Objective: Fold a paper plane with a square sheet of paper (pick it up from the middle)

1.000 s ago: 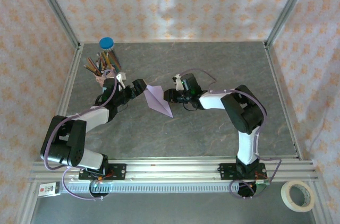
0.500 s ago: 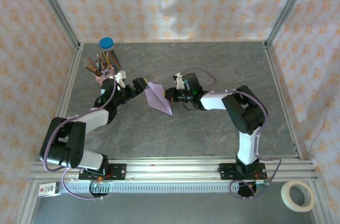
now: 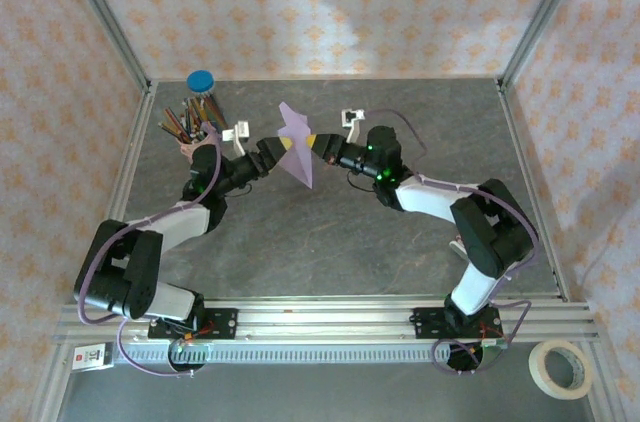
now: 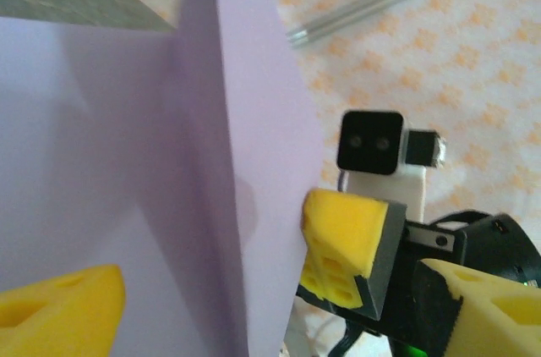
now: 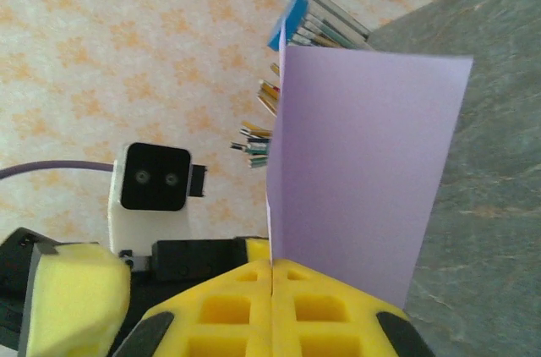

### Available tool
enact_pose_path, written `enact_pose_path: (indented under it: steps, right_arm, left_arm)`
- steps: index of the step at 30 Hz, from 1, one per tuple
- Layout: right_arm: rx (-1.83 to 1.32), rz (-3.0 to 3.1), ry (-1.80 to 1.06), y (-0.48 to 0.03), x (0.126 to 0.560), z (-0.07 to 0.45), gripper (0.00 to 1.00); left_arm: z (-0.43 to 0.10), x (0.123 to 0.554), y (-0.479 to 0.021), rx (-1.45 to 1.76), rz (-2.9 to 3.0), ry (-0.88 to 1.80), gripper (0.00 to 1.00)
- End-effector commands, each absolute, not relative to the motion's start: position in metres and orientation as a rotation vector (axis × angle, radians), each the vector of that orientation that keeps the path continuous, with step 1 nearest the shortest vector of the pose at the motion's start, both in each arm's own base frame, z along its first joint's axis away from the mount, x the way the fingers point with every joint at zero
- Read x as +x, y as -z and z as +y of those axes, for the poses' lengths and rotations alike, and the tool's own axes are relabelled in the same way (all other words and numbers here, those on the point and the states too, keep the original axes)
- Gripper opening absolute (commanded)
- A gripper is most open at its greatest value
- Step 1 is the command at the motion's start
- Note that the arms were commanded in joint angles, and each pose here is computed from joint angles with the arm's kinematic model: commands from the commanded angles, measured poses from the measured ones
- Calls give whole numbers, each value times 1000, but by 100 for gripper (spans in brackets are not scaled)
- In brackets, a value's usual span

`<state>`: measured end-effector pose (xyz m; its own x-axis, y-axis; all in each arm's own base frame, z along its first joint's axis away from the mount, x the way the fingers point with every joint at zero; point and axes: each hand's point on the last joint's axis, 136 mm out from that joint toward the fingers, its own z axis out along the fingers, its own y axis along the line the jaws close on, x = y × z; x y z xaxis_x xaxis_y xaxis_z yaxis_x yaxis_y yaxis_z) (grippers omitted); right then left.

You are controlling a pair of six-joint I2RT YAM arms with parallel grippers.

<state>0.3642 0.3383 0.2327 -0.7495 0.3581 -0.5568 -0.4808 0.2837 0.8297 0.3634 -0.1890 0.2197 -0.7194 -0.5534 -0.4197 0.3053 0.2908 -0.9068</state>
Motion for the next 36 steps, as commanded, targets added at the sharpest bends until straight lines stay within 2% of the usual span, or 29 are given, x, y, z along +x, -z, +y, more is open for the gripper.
enact_pose_path:
  steps: [1, 10, 17, 30, 36]
  right_arm:
    - [-116, 1771, -1654, -262, 354, 338, 1]
    - [-112, 1758, -1704, -270, 349, 338, 1]
    - [-113, 1756, -1729, -273, 348, 339, 1]
    - [-116, 1779, -1757, -269, 344, 341, 2]
    - [-108, 1785, -1726, -269, 344, 338, 8]
  left_arm:
    - [-203, 360, -247, -112, 1767, 1609, 81]
    - [-212, 353, -254, -49, 1713, 1704, 67]
    - [-215, 349, -251, 3, 1731, 1674, 51]
    - [-217, 350, -254, 29, 1729, 1649, 29]
    - [-216, 351, -254, 31, 1733, 1616, 19]
